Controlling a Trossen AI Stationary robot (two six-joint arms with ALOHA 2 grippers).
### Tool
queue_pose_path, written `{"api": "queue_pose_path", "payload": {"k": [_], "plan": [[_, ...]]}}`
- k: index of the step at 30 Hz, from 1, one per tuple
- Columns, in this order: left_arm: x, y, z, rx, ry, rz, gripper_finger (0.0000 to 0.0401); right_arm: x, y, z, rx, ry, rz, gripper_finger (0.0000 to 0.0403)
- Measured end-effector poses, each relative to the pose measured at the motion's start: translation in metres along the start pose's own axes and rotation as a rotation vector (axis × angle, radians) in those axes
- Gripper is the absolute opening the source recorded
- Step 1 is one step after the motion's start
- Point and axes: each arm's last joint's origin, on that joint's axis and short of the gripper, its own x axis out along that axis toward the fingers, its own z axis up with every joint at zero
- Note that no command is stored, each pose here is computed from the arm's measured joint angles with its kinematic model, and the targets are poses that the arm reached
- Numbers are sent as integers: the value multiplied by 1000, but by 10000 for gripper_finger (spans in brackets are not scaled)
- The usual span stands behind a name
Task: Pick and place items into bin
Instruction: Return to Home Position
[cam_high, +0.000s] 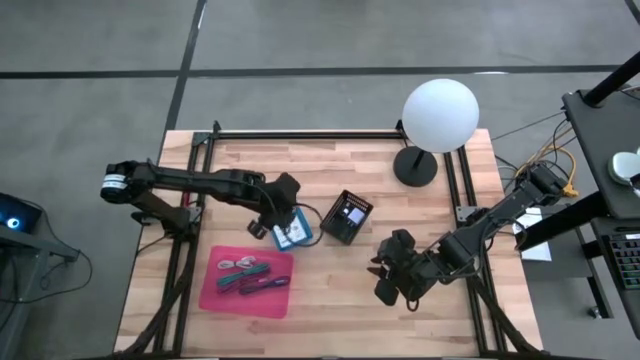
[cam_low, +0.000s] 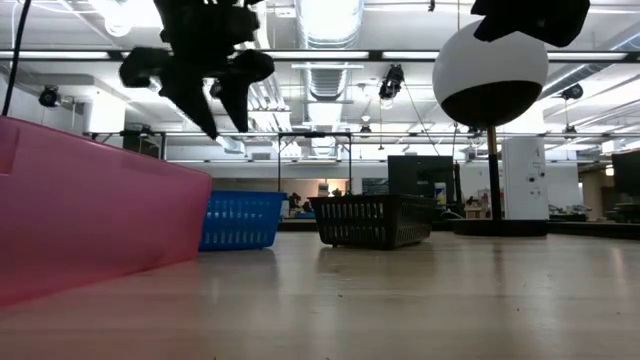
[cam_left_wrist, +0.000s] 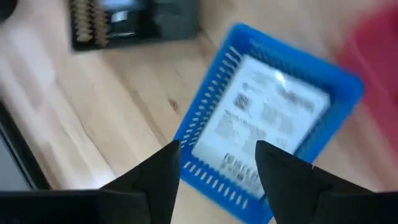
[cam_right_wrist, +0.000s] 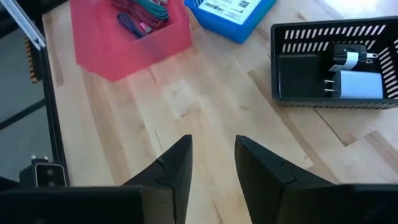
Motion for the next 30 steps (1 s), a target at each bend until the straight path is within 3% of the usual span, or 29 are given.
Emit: {"api": "queue_pose_path", "payload": {"k": [3,7,12,16,22,30], "plan": [[-5,2,4,-210,-98,-30,172,0,1,1,27,-11,12,109],[-18,4,13,-371,-343,-101,124,0,3,4,0,-65,8,109],[-40,6,13,-557,-708,14,56,0,0,5,-13,-167,-63,109],[-59,-7,-5,-644,-1013,96,19,3,-3,2,-23,-188,-95,109],[-54,-48,-58,-812,-1054,217,2,7,-7,-3,-30,-180,-109,109],[-57,-87,-109,-849,-1156,399,0,7,-7,-3,-22,-182,-109,109]]}}
